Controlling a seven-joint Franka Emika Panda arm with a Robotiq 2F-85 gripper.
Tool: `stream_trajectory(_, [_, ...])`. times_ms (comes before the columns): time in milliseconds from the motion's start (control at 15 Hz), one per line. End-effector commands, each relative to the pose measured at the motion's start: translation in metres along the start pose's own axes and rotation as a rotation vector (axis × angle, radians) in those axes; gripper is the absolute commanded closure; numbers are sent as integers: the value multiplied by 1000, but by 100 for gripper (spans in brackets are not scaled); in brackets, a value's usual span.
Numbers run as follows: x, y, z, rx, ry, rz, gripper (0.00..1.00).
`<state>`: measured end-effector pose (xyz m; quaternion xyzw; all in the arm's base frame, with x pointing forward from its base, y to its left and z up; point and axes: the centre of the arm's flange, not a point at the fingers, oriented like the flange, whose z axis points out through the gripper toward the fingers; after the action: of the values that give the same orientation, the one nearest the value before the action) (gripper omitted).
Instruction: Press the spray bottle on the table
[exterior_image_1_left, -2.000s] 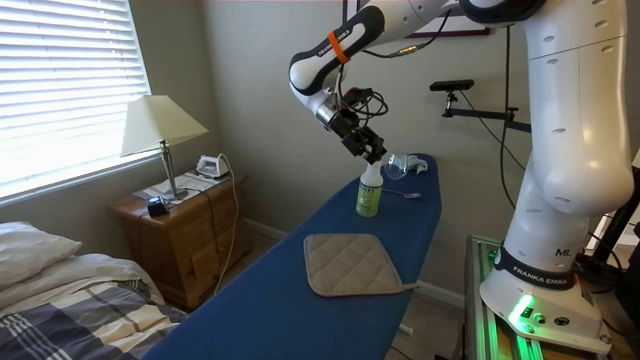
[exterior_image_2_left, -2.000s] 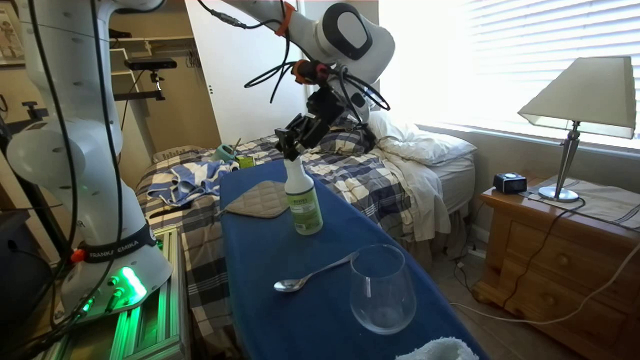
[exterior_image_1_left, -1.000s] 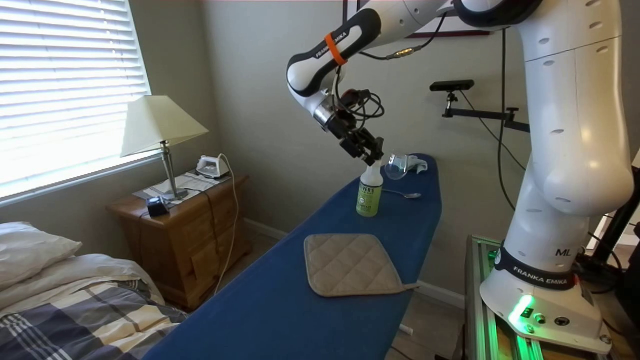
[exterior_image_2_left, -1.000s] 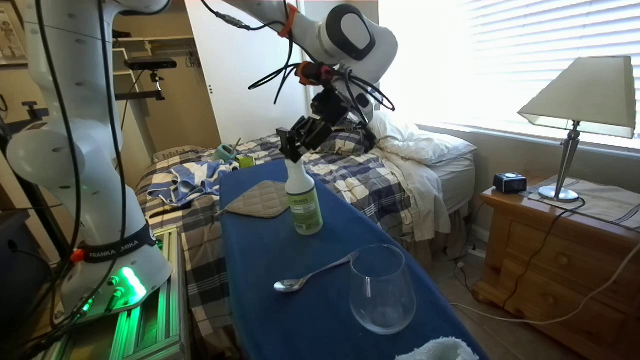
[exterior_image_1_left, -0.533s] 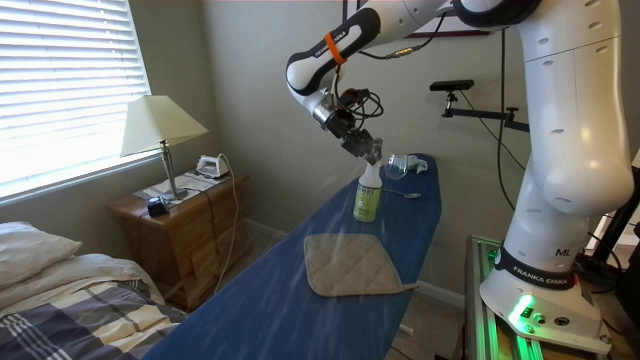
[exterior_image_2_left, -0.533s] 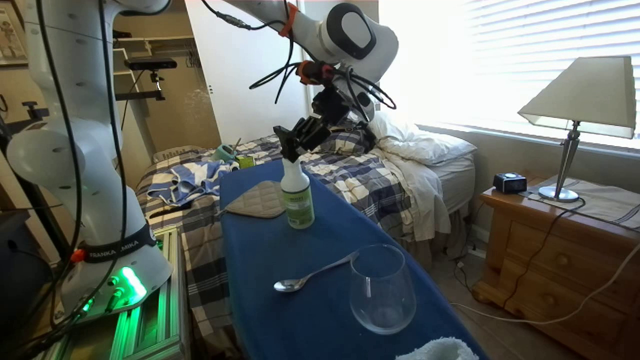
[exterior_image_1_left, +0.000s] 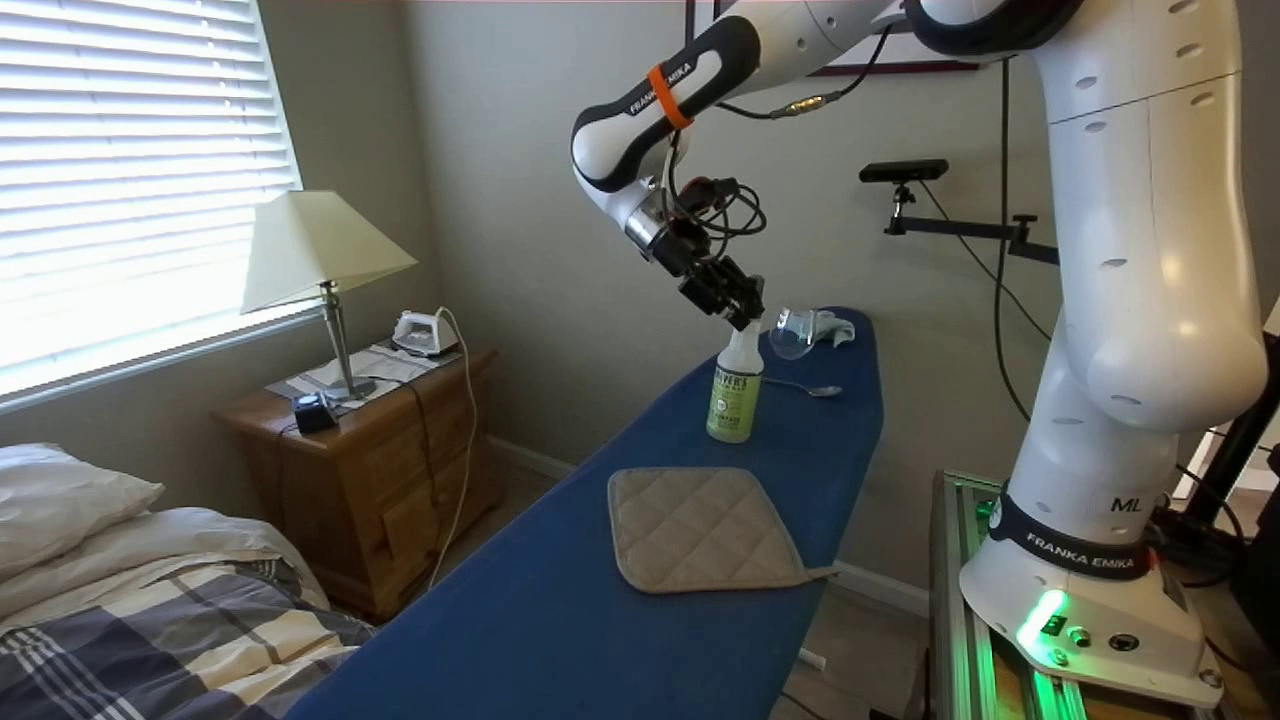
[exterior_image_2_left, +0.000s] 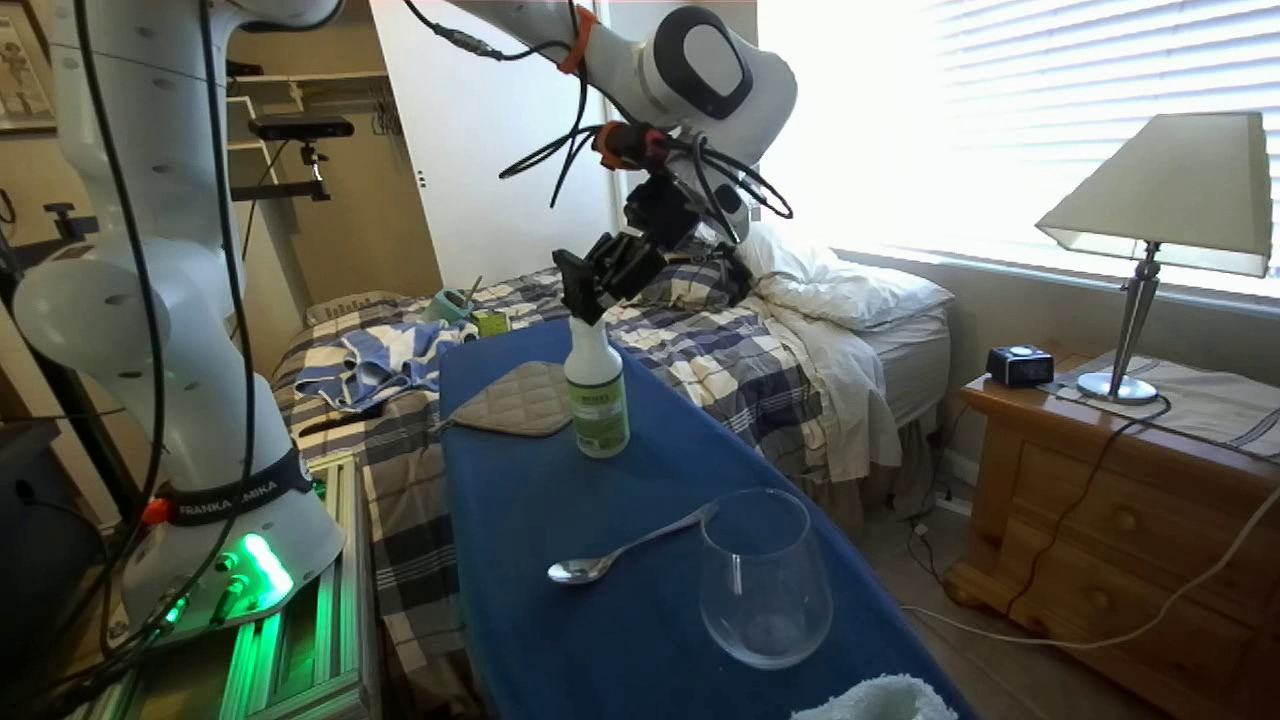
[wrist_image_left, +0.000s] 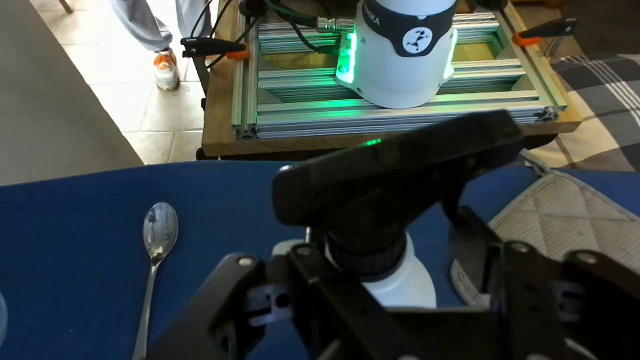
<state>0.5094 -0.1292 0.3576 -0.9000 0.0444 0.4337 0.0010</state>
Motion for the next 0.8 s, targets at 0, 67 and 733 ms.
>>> stream_trajectory(0, [5, -1, -10, 25, 11, -13, 5])
stream_trajectory(67, [5, -2, -11, 24, 13, -15, 1])
stream_trajectory(733, [-2, -25, -31, 39, 73, -53, 0])
